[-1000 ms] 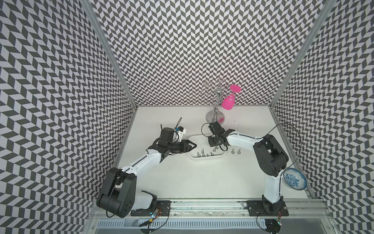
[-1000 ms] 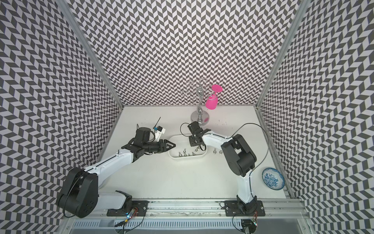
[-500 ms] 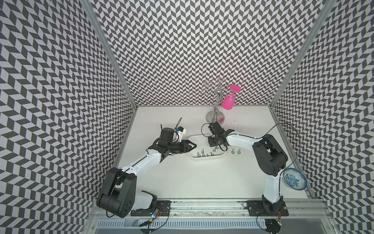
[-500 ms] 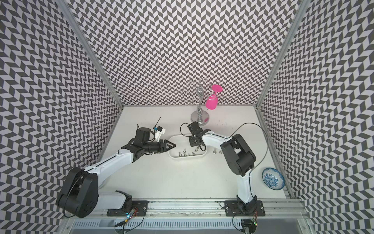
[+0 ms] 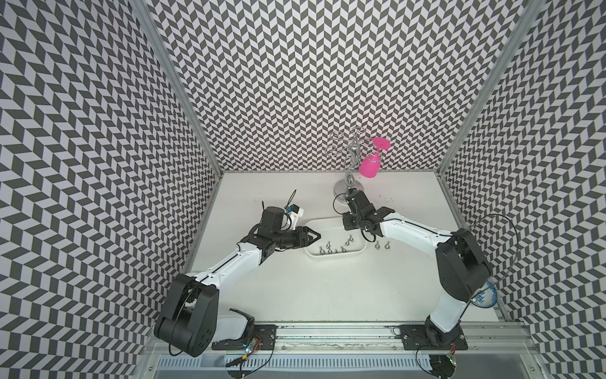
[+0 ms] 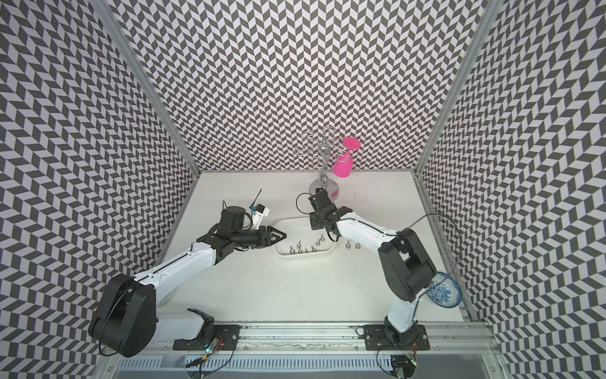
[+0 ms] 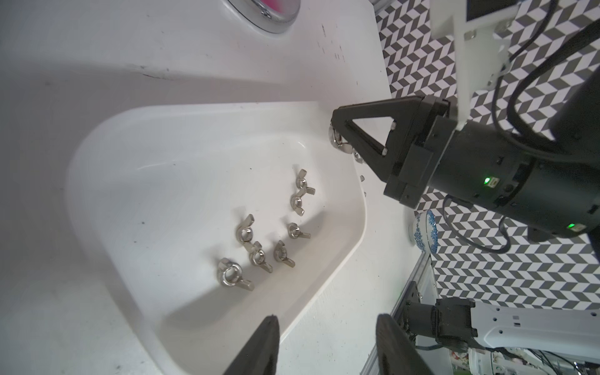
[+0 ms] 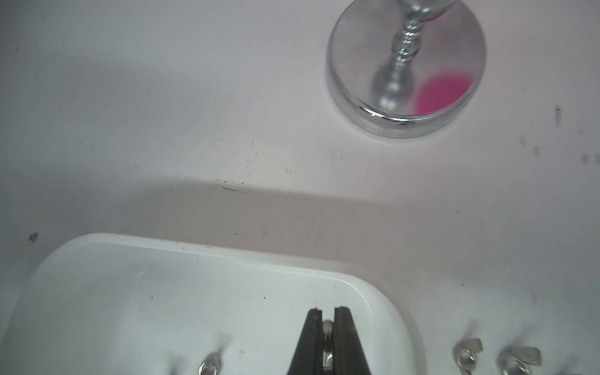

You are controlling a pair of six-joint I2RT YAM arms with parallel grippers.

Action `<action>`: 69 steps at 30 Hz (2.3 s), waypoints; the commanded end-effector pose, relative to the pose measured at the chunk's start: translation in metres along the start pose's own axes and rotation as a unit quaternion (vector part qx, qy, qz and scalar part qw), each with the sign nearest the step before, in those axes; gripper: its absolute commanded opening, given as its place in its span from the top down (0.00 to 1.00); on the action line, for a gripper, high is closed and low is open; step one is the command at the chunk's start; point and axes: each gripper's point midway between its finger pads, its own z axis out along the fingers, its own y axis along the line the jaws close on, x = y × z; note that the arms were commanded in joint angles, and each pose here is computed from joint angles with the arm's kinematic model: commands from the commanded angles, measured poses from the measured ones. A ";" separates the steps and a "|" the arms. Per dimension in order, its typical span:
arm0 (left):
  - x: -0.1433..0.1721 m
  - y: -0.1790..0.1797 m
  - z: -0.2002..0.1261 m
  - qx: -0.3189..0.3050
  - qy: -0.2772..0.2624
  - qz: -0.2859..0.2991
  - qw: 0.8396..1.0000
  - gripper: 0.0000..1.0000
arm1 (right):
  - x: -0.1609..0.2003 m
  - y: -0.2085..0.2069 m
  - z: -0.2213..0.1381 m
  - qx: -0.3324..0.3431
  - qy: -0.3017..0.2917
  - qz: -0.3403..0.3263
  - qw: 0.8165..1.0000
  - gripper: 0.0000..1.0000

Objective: Take out the wing nut from the storage box
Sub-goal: Pick up the wing nut from the storage box, then place the wing nut at the center of the board.

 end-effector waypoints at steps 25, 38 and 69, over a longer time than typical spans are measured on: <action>0.067 -0.110 0.092 0.085 0.103 0.078 0.988 0.49 | 0.115 -0.176 -0.005 0.109 0.051 0.225 0.967 1.00; 0.068 -0.110 0.090 0.082 0.106 0.085 0.987 0.49 | 0.124 -0.173 -0.002 0.103 0.068 0.217 0.969 0.95; 0.002 -0.053 0.032 0.020 0.025 0.075 0.997 0.48 | 0.030 -0.084 -0.059 0.001 -0.054 0.110 0.993 0.67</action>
